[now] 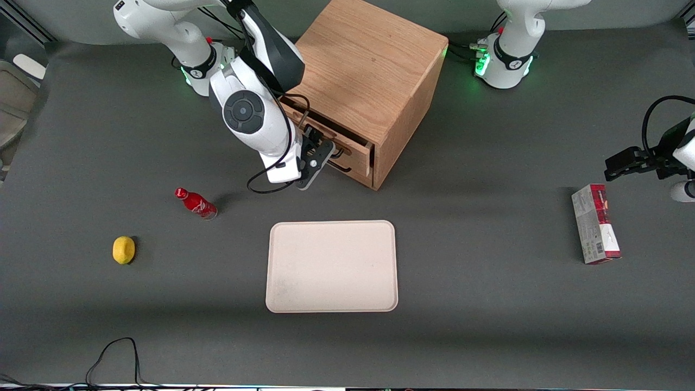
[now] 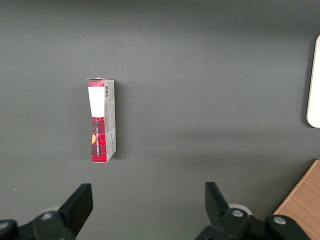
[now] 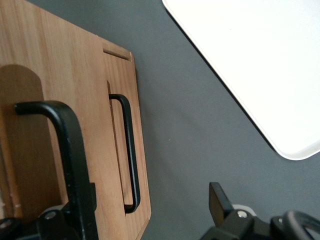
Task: Open upper drawer
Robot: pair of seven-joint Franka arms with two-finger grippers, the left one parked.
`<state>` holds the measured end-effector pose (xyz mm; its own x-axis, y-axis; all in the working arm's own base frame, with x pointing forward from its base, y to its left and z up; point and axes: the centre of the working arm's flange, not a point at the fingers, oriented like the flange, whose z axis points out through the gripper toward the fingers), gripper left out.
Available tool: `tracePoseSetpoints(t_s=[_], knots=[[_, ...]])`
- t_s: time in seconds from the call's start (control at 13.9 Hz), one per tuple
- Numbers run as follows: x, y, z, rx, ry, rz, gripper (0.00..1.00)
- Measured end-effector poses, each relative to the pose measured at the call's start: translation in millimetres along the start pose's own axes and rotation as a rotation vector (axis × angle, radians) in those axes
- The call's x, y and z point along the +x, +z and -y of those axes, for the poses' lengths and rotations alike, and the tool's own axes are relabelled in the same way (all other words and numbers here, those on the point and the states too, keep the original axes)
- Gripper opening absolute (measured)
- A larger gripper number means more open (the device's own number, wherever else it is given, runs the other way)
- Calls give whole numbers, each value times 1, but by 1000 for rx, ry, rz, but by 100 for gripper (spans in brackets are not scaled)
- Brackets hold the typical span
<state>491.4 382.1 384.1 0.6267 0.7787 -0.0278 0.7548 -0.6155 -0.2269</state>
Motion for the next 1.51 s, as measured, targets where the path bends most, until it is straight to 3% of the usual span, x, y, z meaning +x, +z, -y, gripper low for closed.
tracePoseSetpoints(t_s=[0.36, 1.51], knots=[[1, -12, -10, -71, -6, -3, 100], [-6, -43, -95, -114, 72, -56, 100]])
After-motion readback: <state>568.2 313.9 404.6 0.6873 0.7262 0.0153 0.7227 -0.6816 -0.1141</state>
